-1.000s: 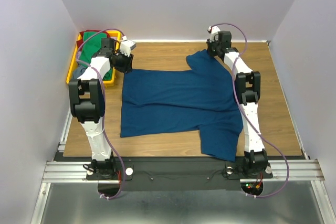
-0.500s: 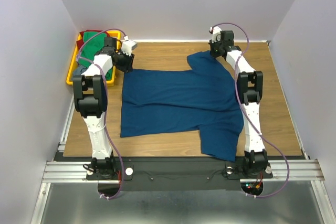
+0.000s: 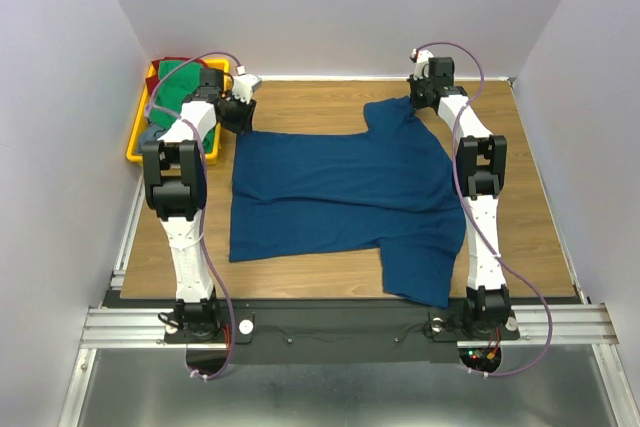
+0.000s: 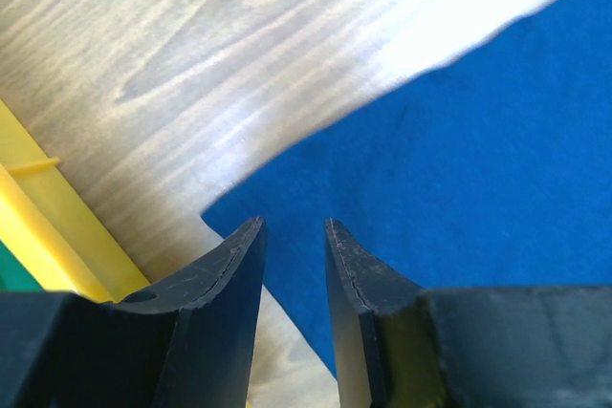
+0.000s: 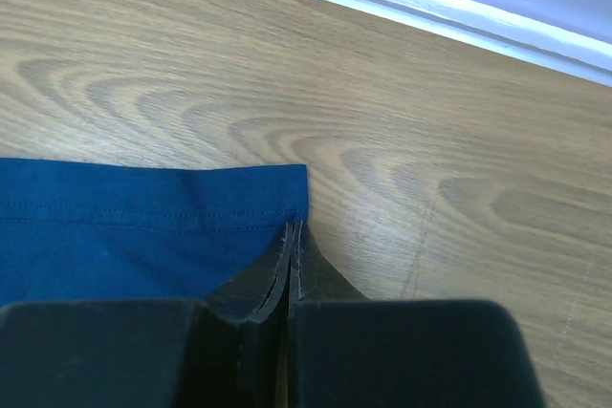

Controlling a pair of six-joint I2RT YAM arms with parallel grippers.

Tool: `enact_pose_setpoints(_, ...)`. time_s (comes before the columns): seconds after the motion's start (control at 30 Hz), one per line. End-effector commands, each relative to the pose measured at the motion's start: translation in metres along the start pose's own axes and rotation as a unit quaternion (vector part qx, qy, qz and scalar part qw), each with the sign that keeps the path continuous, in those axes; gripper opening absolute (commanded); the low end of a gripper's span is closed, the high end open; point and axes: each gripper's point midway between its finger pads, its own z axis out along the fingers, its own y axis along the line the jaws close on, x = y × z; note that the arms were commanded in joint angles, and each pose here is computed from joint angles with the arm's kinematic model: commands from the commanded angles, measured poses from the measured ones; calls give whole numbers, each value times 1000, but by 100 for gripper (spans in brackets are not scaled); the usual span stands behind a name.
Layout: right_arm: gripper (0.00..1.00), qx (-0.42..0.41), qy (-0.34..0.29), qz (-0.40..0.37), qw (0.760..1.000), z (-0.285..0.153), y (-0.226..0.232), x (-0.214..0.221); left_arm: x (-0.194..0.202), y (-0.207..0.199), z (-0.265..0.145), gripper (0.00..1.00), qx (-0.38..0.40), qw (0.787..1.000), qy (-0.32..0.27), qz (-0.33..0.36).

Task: Fold and stack the t-shirts
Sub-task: Fold the tshirt

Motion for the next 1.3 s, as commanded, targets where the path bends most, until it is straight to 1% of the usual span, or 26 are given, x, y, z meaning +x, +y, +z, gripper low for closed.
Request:
enact_pose_setpoints(0.0, 1, -6, -68, 9, 998, -37, 2, -69, -12, 13, 6, 43, -25, 1000, -6, 3)
enact_pose_setpoints(0.2, 0, -14, -94, 12, 995, -53, 6, -93, -17, 28, 10, 45, -53, 999, -2, 10)
enact_pose_setpoints(0.4, 0, -20, -112, 14, 993, -66, 9, -110, -17, 36, 10, 47, -60, 998, 8, 34)
enact_pose_setpoints(0.53, 1, -18, -121, 9, 992, -70, 8, -118, -17, 37, 11, 48, -58, 997, 11, 46)
enact_pose_setpoints(0.9, 1, -26, -131, 9, 991, -80, 11, -128, -3, 43, 23, 46, -50, 997, 32, 45)
enact_pose_setpoints(1.07, 1, -17, -135, 3, 991, -82, 8, -131, -2, 37, 24, 44, -28, 998, 34, 51)
enact_pose_setpoints(1.27, 1, -3, -149, -4, 989, -88, 2, -143, -1, 31, 23, 34, -10, 998, 33, 53)
